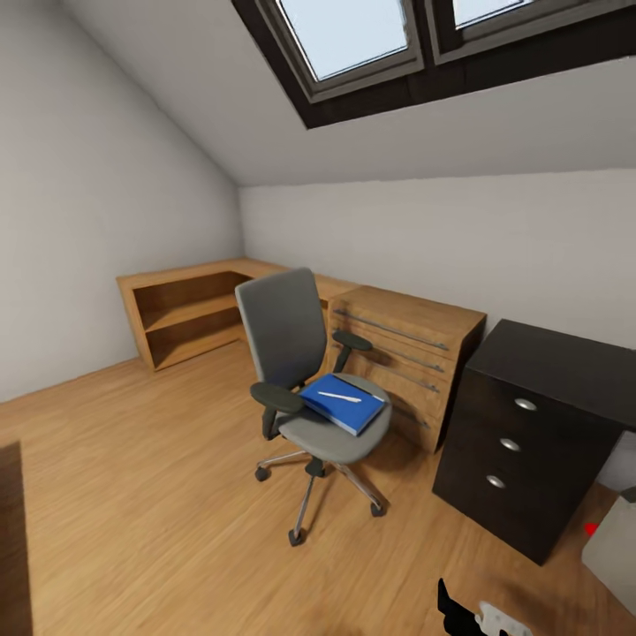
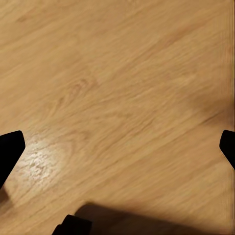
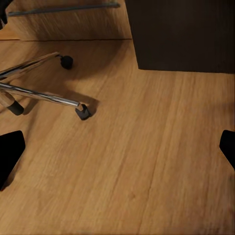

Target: In the bedroom, organize the workspace by keeping the computer under the desk, ensuring the monitor is on the desk, placing the keyboard on the desk next to the monitor, placing the mouse on the desk next to the keyboard, moving the folder from the swivel chair onto the desk next to the mouse, stacking the notebook on top of the folder with the pen on top of the notebook, and positioning the swivel chair next to the desk.

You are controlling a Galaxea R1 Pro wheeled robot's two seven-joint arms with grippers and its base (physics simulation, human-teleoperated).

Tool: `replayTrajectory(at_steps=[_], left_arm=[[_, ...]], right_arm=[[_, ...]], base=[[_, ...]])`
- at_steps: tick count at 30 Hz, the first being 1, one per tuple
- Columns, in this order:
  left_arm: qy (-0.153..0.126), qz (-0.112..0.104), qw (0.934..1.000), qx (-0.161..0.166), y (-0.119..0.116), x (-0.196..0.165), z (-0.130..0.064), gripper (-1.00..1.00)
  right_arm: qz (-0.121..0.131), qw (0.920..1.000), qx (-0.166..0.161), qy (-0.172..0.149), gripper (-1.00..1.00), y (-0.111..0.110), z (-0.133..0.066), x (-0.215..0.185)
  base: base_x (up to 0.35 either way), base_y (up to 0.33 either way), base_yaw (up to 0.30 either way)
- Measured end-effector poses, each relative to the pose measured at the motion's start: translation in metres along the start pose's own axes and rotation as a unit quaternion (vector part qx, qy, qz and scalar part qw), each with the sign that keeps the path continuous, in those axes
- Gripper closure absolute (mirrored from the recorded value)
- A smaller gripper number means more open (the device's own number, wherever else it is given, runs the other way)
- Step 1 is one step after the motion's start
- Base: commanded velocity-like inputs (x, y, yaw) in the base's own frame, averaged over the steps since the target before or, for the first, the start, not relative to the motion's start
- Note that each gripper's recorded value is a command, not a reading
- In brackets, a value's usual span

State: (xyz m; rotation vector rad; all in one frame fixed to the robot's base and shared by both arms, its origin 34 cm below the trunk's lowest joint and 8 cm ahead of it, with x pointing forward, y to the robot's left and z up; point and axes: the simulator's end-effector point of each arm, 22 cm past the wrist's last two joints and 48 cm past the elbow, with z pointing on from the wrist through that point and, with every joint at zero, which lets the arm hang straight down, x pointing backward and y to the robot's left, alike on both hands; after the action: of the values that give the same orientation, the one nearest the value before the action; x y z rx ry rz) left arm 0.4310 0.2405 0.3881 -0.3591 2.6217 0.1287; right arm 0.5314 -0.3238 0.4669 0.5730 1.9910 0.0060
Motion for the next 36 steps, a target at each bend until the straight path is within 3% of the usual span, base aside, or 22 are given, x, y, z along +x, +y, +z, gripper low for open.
replayTrajectory(at_steps=[11, 26, 28, 36], left_arm=[[-0.006, 0.0, 1.0, 0.002, -0.002, -0.018, -0.019, -1.0], [0.007, 0.008, 0.9999, 0.001, -0.002, -0.021, -0.043, -1.0], [-0.007, 0.006, 1.0, 0.0, -0.001, -0.026, -0.046, -1.0], [-0.017, 0.004, 0.9999, 0.0, 0.0, -0.038, -0.059, -1.0]], right_arm=[[0.006, 1.0, -0.007, -0.001, -1.0, 0.018, -0.009, -0.02], [0.008, 0.9999, -0.009, 0.0, -1.0, 0.03, -0.021, -0.044], [0.008, 0.9999, -0.009, 0.0, -1.0, 0.032, -0.023, -0.048], [0.007, 0.9999, -0.008, 0.0, -1.0, 0.034, -0.03, -0.059]], base=[[0.0, 0.0, -0.175], [0.0, 0.0, -0.018], [0.0, 0.0, 0.0], [0.0, 0.0, 0.0]])
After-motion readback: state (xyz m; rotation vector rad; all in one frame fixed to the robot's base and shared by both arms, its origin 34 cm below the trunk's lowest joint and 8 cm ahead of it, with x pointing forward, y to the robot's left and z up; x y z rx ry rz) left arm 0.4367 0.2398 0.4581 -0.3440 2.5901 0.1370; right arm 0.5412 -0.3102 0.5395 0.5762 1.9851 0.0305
